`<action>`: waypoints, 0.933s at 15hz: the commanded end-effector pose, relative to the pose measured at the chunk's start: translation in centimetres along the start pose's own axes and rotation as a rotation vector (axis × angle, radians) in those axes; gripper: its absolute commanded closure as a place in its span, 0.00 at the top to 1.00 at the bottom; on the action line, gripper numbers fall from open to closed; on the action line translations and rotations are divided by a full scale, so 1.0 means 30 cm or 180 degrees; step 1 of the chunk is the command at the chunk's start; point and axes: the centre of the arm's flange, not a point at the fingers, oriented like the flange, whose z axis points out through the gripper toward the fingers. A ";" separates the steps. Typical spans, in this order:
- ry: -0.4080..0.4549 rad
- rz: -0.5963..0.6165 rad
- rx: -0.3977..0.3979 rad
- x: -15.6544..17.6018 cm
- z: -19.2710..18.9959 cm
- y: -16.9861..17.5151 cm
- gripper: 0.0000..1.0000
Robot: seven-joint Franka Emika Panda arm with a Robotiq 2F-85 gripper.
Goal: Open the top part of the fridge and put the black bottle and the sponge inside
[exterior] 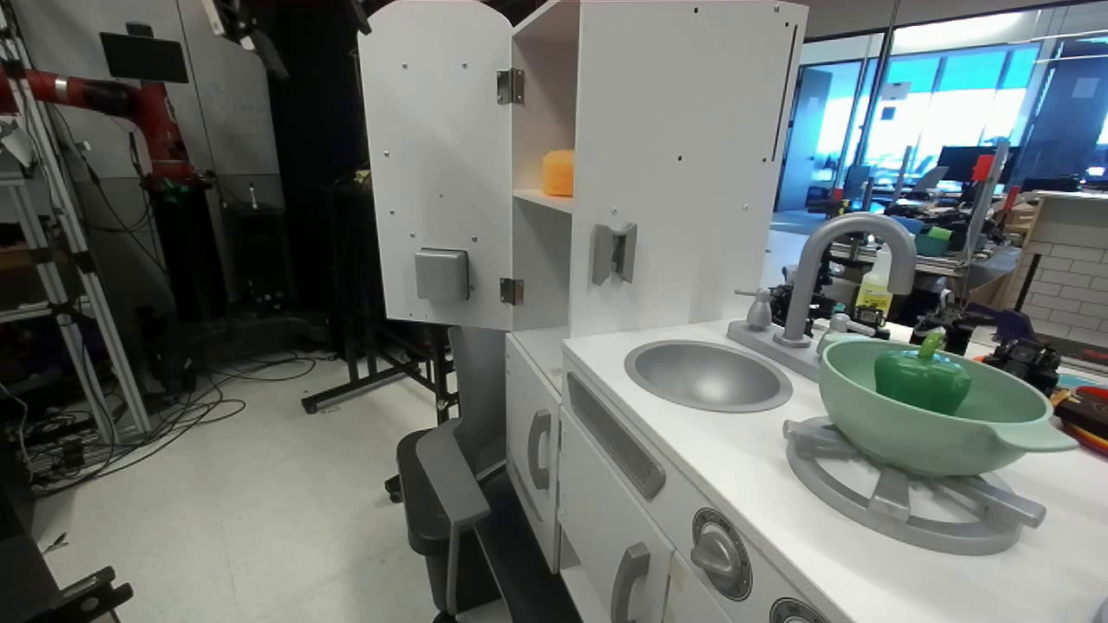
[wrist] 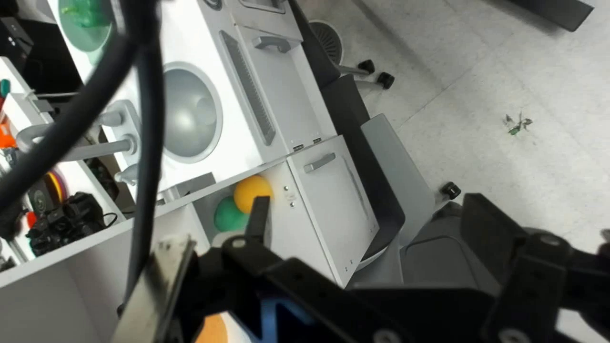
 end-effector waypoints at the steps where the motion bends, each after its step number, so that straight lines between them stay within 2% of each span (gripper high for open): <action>1: 0.0092 0.0258 0.0140 -0.278 0.031 -0.066 1.00; 8: 0.0324 0.1245 0.0591 -0.586 0.040 -0.085 1.00; 12: 0.0267 0.1791 0.0773 -0.797 0.121 -0.040 1.00; 14: 0.0236 0.2030 0.0827 -0.883 0.175 0.019 1.00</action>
